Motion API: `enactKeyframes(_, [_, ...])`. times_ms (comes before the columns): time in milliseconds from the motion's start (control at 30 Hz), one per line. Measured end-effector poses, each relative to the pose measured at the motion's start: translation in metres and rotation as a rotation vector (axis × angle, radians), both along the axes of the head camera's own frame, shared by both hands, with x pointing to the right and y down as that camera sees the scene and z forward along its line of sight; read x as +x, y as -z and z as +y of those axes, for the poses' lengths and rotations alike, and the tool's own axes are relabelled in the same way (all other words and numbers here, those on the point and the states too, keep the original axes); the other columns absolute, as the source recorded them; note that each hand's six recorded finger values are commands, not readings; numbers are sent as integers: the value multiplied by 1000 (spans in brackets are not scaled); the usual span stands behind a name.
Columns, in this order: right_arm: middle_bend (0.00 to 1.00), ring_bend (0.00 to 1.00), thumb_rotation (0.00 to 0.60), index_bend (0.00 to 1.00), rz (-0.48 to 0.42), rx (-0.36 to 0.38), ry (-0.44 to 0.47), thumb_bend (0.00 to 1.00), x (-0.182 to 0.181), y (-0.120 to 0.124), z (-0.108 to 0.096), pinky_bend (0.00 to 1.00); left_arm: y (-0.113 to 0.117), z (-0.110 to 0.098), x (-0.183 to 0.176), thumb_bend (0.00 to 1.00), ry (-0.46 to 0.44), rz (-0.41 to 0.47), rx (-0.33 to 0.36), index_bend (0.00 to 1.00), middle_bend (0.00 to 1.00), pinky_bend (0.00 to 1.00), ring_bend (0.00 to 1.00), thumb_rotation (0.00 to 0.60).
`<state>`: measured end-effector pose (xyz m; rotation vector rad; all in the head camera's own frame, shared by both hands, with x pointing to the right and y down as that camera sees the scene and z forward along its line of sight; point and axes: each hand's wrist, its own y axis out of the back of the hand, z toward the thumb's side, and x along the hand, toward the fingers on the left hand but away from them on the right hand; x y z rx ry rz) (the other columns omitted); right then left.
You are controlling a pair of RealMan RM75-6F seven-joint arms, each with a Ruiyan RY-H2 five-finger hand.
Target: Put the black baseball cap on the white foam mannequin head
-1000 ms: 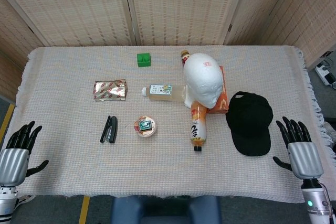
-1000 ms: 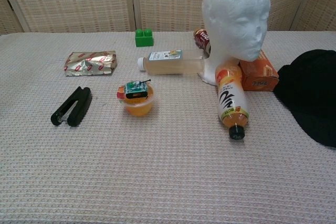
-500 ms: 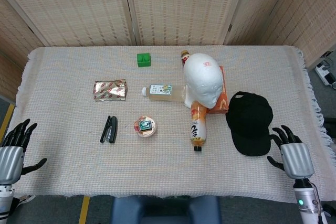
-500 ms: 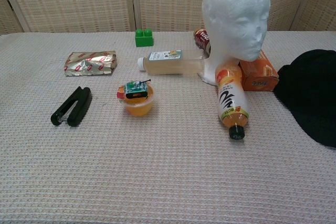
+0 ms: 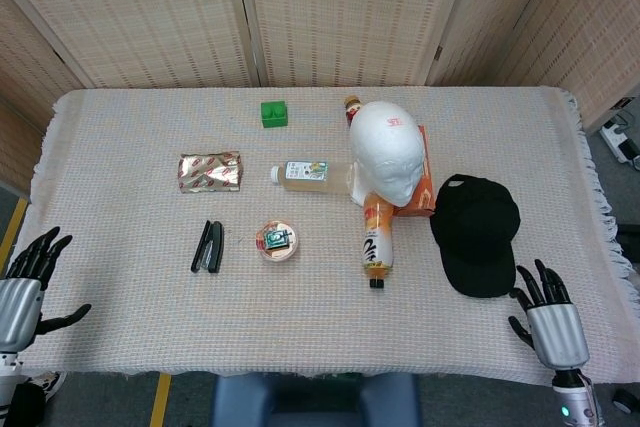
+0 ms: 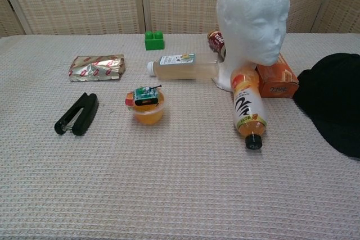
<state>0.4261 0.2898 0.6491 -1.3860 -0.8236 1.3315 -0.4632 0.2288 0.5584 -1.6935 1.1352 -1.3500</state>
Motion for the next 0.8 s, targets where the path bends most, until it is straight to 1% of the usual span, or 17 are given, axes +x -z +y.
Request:
enactKeyframes(100, [146,0,600,442,9,0,-5,146,-2,-9,7,71,0,0,0,154,-1,7,-4,109,22,174,0,600])
enactKeyframes(267, [140,0,600,442,29,22,-22,172,-6,-20,11,44,3,0,0,152,6,15,3,109,22,175,0,600])
enactKeyframes(400, [138,0,600,442,49,47,-40,202,-11,-29,9,38,6,0,0,151,10,30,12,109,22,175,0,600])
enactKeyframes(533, [138,0,600,442,64,55,-55,246,-15,-37,5,38,9,1,-2,145,11,42,15,110,22,175,0,600])
enactKeyframes(800, [120,0,600,427,91,38,-72,253,-18,-50,0,35,12,2,-3,142,12,47,16,114,22,175,0,600])
